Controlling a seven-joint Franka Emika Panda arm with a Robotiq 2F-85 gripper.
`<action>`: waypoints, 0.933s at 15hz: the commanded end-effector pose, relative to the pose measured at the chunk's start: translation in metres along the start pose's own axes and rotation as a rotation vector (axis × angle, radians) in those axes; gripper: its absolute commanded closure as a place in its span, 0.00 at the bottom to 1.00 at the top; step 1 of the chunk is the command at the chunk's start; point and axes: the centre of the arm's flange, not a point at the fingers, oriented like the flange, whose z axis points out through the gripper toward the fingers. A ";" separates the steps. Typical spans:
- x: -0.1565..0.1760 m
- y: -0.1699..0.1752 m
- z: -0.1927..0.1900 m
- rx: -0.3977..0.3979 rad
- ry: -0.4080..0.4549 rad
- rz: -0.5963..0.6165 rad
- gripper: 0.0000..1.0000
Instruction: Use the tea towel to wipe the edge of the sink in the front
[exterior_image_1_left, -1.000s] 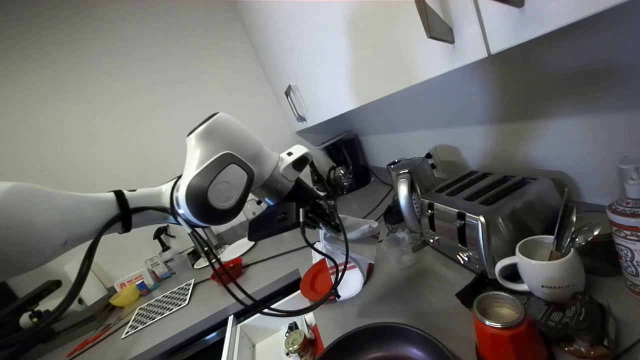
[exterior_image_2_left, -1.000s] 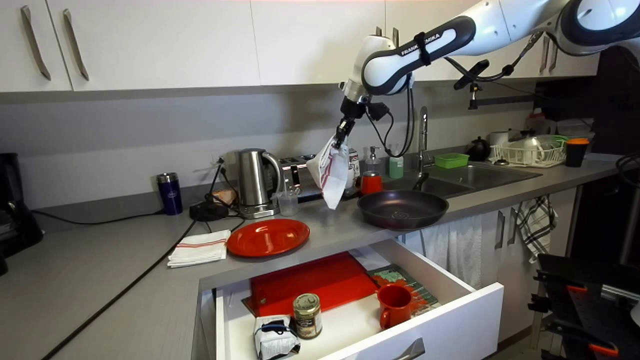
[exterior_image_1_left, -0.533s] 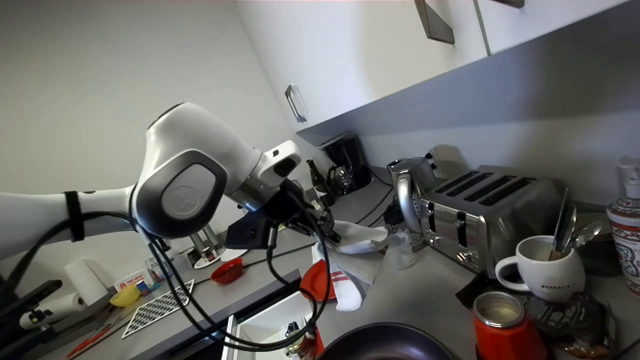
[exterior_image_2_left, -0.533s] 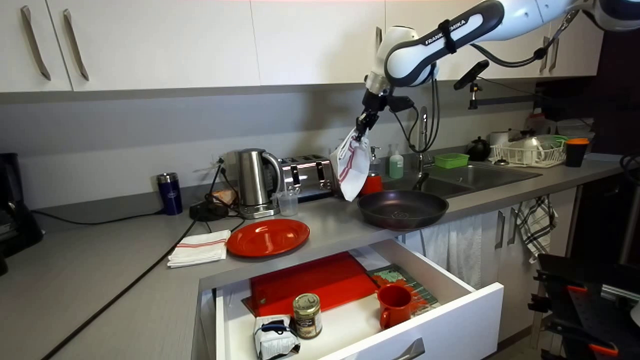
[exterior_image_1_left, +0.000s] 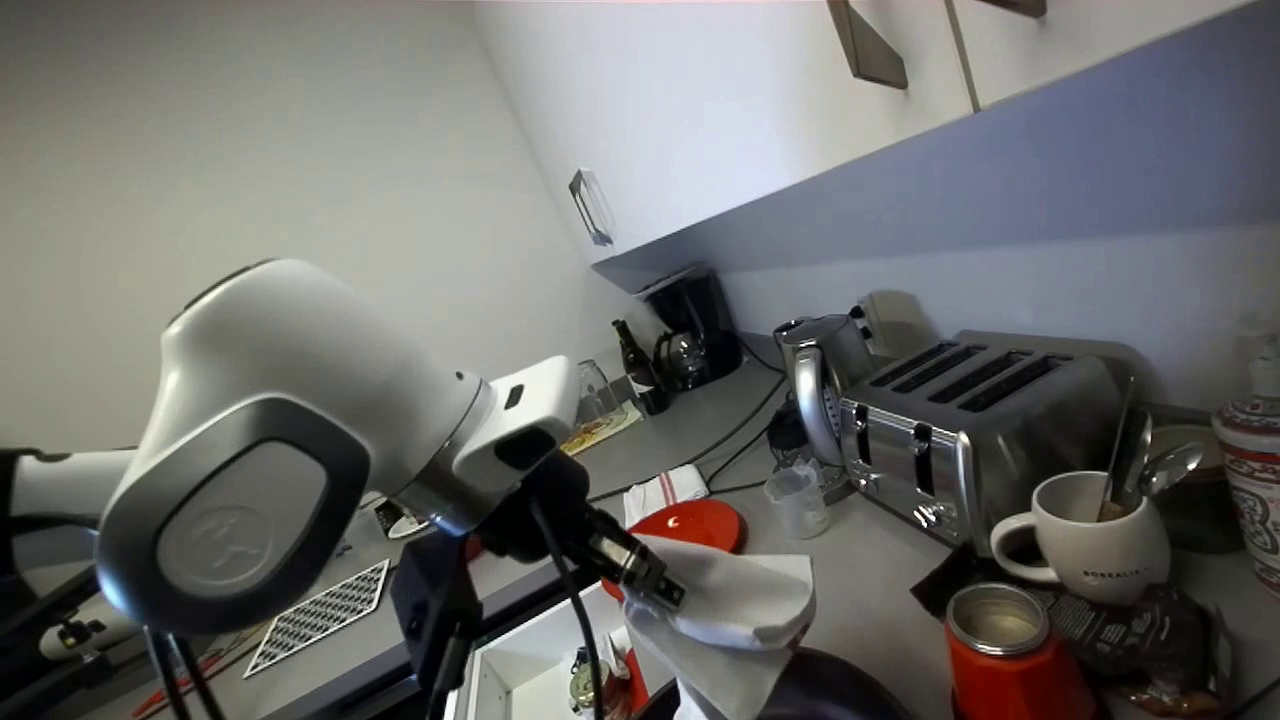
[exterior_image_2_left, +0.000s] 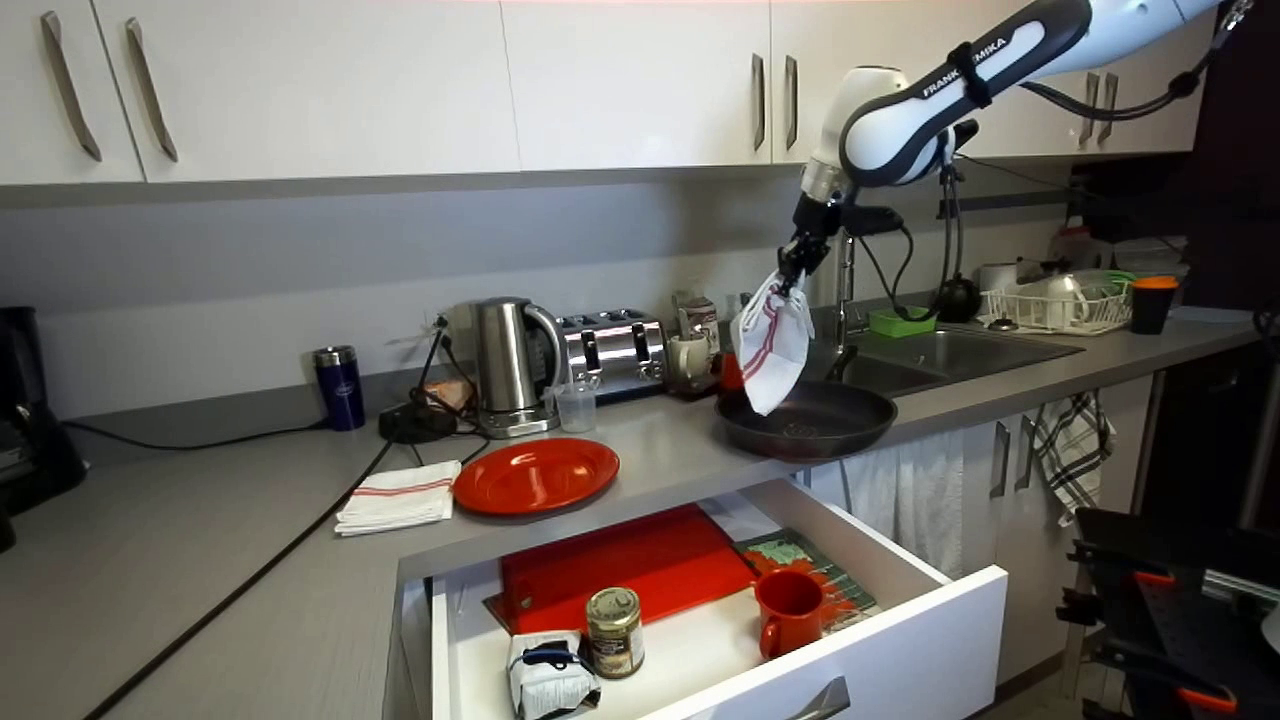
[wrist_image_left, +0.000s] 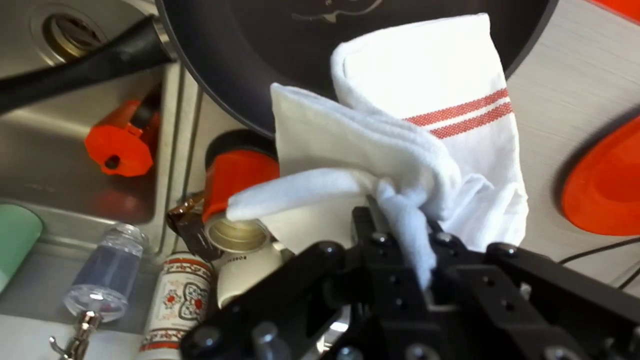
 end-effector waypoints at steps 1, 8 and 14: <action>-0.053 0.025 -0.005 -0.014 0.009 0.095 0.93; -0.087 0.062 -0.005 -0.035 0.010 0.257 0.93; -0.111 0.115 0.000 -0.065 -0.010 0.457 0.93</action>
